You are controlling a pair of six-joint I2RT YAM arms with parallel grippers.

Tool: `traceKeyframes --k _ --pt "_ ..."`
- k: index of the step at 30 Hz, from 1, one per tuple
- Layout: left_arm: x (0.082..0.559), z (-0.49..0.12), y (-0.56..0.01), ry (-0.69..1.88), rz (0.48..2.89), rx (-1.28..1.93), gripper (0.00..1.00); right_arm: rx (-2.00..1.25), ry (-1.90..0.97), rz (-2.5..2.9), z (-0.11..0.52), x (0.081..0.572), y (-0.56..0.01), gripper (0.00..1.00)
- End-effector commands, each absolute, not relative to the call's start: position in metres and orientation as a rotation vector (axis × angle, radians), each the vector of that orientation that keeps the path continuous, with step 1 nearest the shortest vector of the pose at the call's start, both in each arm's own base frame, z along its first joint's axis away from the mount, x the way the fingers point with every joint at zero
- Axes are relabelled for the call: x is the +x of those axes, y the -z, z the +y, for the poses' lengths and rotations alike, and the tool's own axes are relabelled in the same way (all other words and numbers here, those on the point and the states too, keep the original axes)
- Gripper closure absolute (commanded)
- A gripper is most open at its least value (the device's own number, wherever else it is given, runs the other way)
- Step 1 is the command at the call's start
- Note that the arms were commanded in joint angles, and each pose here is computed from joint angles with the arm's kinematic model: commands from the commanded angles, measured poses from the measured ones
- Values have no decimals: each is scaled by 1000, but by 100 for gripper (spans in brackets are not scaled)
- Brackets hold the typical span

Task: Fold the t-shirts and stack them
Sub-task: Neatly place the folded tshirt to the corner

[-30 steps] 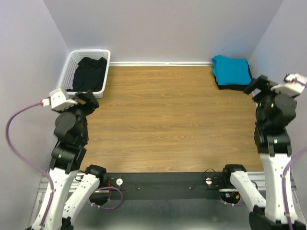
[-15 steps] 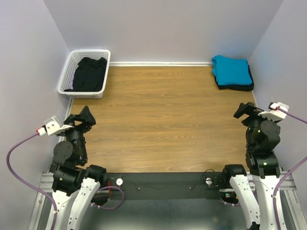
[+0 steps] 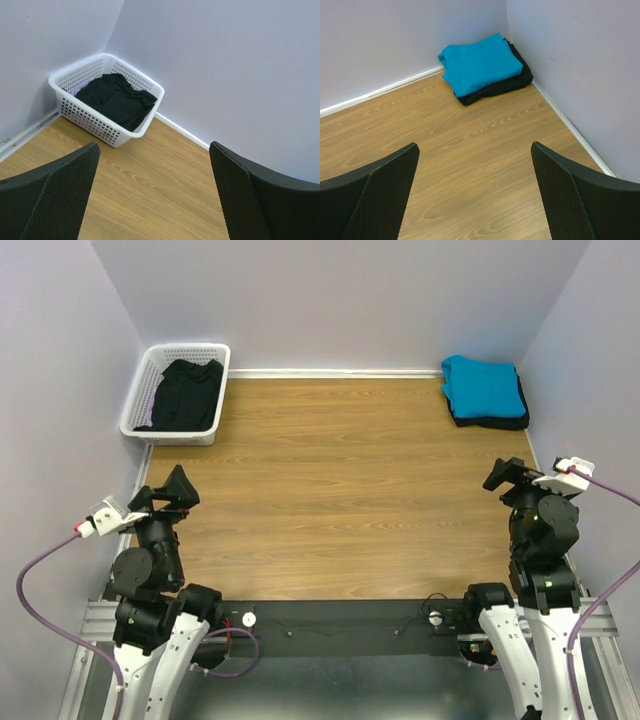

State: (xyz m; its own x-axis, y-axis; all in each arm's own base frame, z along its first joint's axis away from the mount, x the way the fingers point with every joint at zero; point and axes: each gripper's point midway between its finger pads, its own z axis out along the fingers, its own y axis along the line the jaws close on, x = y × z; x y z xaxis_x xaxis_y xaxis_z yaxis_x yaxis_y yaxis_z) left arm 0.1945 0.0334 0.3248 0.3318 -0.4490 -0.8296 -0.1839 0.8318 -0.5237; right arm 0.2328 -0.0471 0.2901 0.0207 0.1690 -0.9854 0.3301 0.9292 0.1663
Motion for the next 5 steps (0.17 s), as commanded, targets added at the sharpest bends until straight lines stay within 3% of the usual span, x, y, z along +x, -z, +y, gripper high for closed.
traceKeyframes --k 1,5 --pt "196 37 -326 188 1213 -630 1 374 115 1543 -43 234 -291 0" --pt "201 35 -323 177 1234 -625 1 369 96 1545 -40 237 -290 0"
